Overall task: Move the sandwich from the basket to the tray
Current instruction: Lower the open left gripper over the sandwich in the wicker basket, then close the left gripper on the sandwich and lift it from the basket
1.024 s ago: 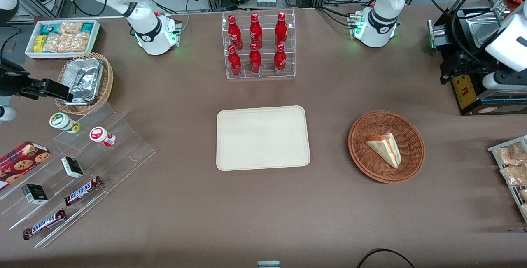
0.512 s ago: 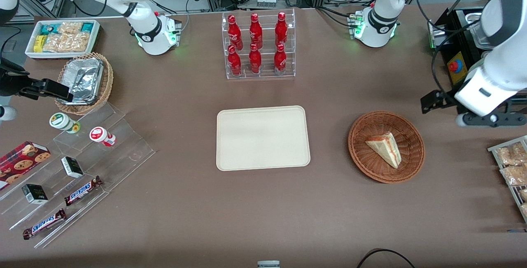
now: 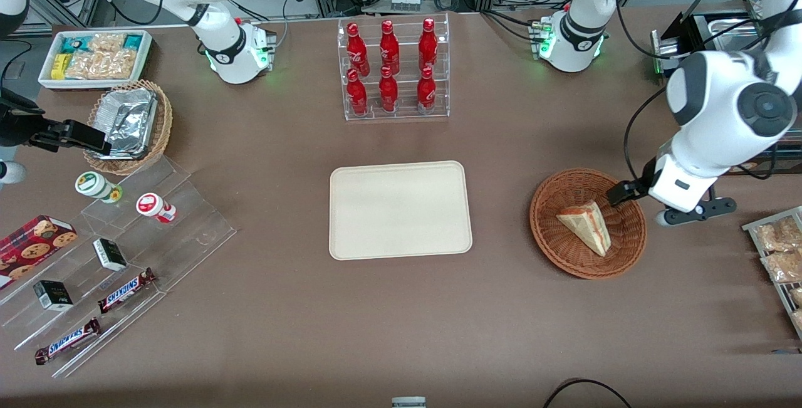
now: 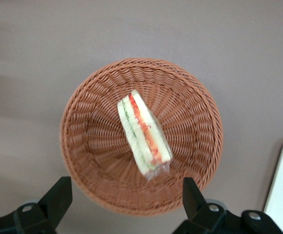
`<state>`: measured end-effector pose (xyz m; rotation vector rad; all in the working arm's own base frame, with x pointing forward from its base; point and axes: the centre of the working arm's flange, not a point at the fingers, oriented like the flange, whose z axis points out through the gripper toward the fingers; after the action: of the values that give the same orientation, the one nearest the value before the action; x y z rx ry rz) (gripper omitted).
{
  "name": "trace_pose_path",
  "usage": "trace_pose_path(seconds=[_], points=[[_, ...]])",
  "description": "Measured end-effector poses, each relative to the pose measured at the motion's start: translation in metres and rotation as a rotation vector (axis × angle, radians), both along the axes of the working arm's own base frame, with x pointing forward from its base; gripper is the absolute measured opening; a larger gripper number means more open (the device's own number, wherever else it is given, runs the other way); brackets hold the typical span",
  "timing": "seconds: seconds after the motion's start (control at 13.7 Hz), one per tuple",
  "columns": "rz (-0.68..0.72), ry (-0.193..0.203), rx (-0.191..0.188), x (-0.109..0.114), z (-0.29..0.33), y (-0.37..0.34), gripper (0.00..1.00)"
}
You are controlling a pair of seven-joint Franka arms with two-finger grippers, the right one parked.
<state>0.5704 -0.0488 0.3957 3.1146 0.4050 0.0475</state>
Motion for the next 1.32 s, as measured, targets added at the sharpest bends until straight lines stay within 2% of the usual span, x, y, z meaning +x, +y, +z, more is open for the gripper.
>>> trace_pose_path(seconds=[0.29,0.51,1.17,1.32], points=[[0.143,-0.041,-0.017,-0.016,-0.065,-0.004,1.0],[0.181,-0.026,-0.021,-0.021,-0.098,-0.01,1.0],[0.193,-0.013,-0.025,-0.025,-0.135,-0.017,1.0],[0.196,-0.022,-0.029,-0.024,-0.139,-0.017,0.94]])
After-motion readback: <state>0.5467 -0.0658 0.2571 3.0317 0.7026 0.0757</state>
